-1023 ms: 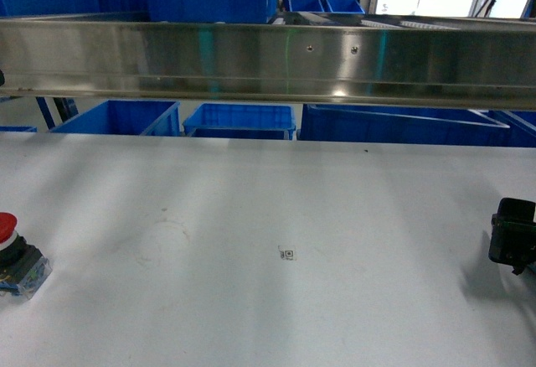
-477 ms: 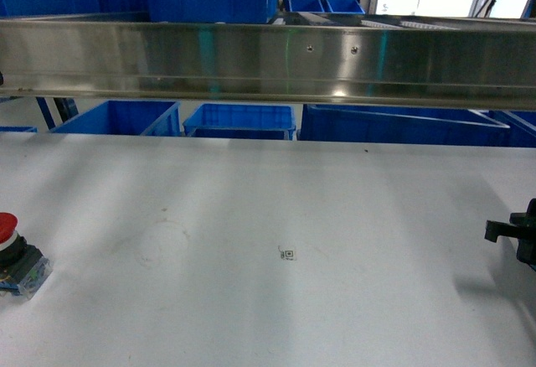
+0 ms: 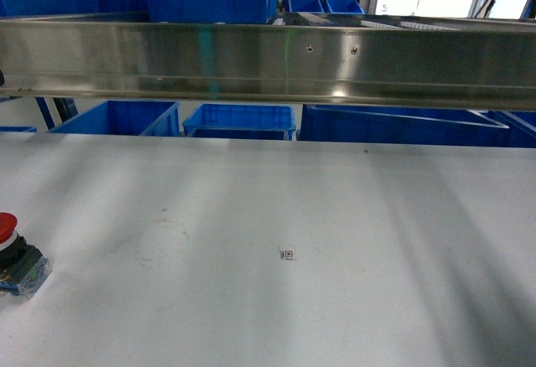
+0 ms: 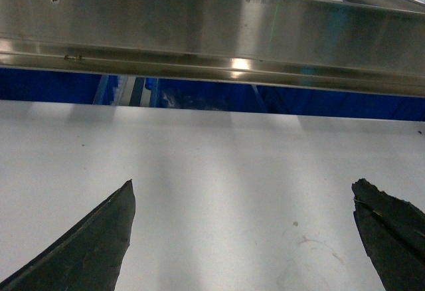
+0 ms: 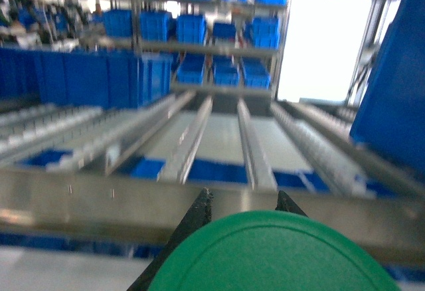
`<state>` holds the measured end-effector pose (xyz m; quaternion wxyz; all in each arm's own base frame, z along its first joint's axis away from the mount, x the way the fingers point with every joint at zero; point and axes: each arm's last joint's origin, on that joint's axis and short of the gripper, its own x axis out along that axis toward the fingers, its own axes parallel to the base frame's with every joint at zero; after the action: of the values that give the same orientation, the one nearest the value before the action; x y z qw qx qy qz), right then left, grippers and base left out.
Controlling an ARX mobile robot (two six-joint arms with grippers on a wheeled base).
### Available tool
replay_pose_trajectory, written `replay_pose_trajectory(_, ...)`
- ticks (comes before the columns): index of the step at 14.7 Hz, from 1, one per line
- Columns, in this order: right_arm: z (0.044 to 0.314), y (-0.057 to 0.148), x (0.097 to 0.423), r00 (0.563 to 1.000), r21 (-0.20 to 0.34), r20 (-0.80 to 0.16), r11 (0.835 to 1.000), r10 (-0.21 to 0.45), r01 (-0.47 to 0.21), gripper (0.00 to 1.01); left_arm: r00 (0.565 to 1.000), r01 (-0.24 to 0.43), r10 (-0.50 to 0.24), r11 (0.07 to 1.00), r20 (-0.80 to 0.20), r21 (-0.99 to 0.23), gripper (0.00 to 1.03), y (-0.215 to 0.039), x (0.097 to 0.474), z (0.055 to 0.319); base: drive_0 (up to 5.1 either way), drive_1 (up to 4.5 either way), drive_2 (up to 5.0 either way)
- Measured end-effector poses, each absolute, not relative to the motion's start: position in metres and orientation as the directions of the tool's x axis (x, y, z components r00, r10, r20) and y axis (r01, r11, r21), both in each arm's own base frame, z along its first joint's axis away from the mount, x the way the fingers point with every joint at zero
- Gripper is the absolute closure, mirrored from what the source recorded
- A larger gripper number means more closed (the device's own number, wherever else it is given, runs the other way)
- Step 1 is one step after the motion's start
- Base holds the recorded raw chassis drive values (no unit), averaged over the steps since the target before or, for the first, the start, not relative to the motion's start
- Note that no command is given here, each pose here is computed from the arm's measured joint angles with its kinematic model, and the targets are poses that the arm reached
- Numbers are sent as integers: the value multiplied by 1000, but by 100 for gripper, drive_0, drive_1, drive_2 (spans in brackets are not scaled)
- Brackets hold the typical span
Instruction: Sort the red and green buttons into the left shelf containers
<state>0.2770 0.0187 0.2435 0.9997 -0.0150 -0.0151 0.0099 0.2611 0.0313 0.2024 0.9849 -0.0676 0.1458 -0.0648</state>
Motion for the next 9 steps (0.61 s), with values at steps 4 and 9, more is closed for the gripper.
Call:
replay_pose_trajectory(4, 248, 18, 275, 999, -52, 31, 999, 19, -17, 77, 922, 85, -136, 984, -362, -153, 5, 34, 272, 192, 0, 0, 0)
replay_pose_trajectory(9, 253, 18, 271, 998, -51, 60, 999, 20, -17, 77, 853, 100, -110, 994, -510, -48, 5, 26, 289, 150, 0, 0, 0)
